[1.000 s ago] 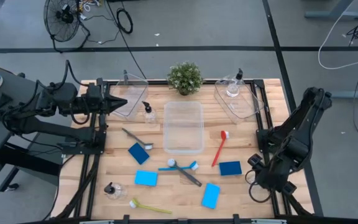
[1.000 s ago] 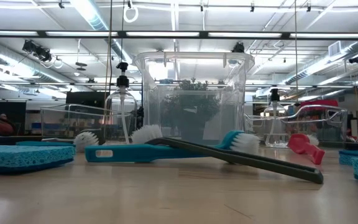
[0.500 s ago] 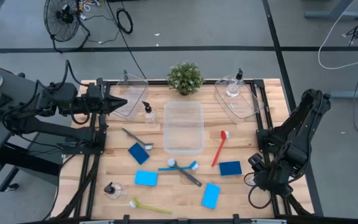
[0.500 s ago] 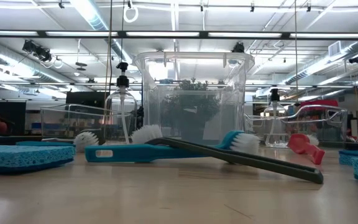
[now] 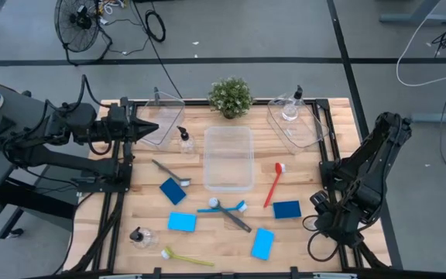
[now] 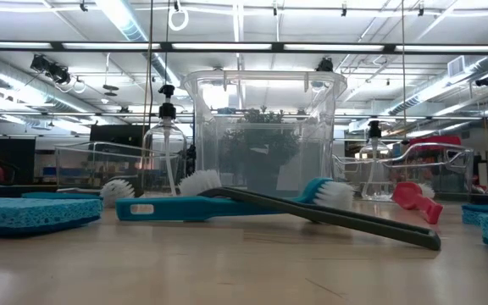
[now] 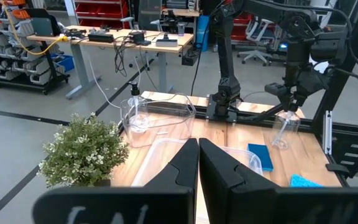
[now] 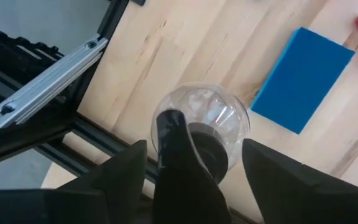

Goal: Pick & Place Kitchen Sink Supplies
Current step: Put the black soap dispenser into the right transparent bin

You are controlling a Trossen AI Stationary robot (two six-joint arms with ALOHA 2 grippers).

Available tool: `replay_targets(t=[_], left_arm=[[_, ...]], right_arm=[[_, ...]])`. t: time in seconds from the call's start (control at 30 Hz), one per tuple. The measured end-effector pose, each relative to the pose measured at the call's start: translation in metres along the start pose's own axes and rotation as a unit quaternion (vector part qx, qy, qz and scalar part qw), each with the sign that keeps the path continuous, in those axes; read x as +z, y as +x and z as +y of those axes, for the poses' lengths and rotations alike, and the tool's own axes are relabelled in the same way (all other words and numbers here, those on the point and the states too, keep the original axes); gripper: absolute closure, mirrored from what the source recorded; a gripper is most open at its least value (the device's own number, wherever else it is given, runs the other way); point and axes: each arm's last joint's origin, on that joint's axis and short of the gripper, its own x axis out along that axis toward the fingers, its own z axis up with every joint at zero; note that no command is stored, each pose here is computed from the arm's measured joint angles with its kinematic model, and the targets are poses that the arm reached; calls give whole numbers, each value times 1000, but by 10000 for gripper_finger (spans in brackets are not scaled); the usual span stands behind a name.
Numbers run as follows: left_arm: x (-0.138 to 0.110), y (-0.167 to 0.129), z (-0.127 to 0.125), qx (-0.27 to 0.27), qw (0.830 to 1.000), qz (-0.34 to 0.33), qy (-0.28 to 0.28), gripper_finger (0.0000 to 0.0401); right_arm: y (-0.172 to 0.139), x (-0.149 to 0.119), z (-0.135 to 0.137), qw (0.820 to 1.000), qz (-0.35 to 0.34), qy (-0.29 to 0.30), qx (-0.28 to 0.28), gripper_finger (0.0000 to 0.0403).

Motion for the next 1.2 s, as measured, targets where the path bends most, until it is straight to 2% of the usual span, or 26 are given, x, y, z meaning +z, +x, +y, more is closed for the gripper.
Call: replay_targets(t=[0.33,0.67,1.2], left_arm=[[0,0,0,0,1000,0,0,385],[0,0,0,0,1000,0,0,385],[1,0,0,0,1000,-3,0,385]], right_arm=[[0,0,0,1000,1,0,2,212],[-1,0,0,1000,-2,0,0,261],[-1,1,0,1000,-12,-10,-5,269]])
